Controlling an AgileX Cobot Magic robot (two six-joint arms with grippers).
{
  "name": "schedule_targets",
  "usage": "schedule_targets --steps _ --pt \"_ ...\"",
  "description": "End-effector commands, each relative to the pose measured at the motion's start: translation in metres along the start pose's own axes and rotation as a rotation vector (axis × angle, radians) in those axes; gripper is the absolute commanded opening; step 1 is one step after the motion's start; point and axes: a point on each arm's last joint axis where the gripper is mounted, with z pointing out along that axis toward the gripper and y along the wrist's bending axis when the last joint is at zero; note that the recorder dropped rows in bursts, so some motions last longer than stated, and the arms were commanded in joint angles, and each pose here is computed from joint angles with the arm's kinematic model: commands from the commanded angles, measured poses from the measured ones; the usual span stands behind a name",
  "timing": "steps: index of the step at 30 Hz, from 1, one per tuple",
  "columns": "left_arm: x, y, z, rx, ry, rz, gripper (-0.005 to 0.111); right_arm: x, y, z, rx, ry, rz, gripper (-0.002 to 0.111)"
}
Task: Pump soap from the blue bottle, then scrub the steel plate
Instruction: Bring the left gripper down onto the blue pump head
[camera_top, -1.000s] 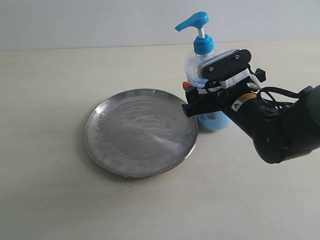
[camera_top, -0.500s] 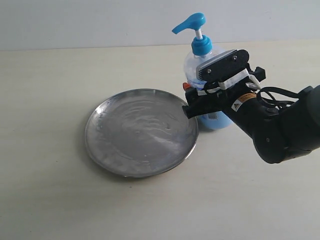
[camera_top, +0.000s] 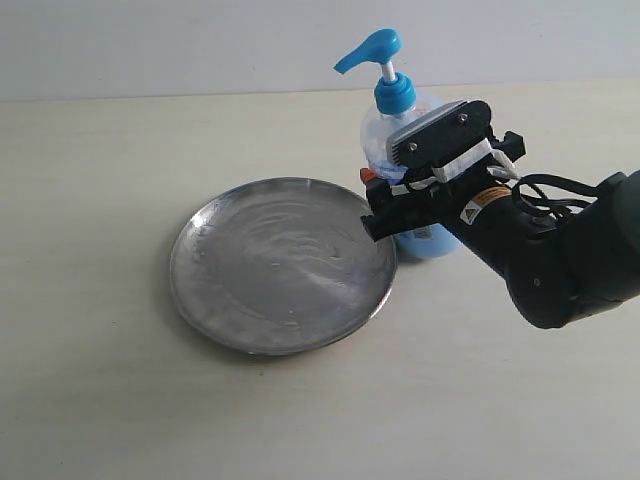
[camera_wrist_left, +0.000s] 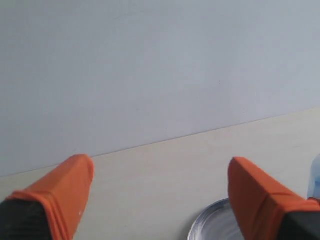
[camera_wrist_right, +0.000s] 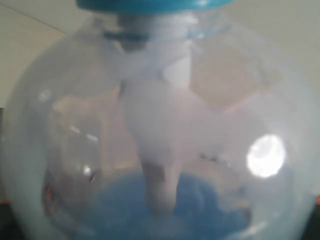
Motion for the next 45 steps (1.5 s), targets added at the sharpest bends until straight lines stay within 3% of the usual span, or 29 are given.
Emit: schedule_targets --steps 1,9,17,28,35,37,39,40,42,45 --pt "0.002 -0.005 0.013 0.042 0.04 -0.102 0.074 -0.017 -0.004 -0.002 0.03 -0.137 -0.023 0.0" --pt "0.019 -0.025 0.053 0.215 0.25 -0.138 0.074 -0.017 -0.004 -0.001 0.033 -0.138 -0.046 0.0" --pt "-0.003 -0.049 0.091 0.461 0.436 -0.128 0.072 -0.017 -0.001 -0.001 0.009 -0.148 -0.06 0.0" --pt "-0.031 -0.124 0.149 0.669 0.437 0.013 0.072 -0.015 0.001 -0.001 -0.006 -0.14 -0.065 0.0" --pt "-0.033 -0.138 0.185 0.681 0.458 0.051 0.068 -0.015 0.001 -0.001 -0.005 -0.142 -0.065 0.0" --pt "-0.032 -0.139 0.191 0.68 0.46 0.057 0.062 -0.015 0.001 -0.001 -0.005 -0.142 -0.065 0.0" --pt "-0.032 -0.141 0.196 0.681 0.467 0.061 0.046 -0.015 0.001 -0.001 -0.005 -0.142 -0.065 0.0" --pt "-0.032 -0.142 0.199 0.682 0.465 0.061 0.023 -0.015 0.001 -0.001 -0.005 -0.142 -0.065 0.0" --pt "-0.031 -0.143 0.204 0.683 0.469 0.061 0.001 -0.015 0.001 -0.001 -0.005 -0.142 -0.065 0.0" --pt "-0.029 -0.145 0.207 0.69 0.475 0.048 0.001 -0.015 0.001 0.0 -0.005 -0.142 -0.065 0.0"
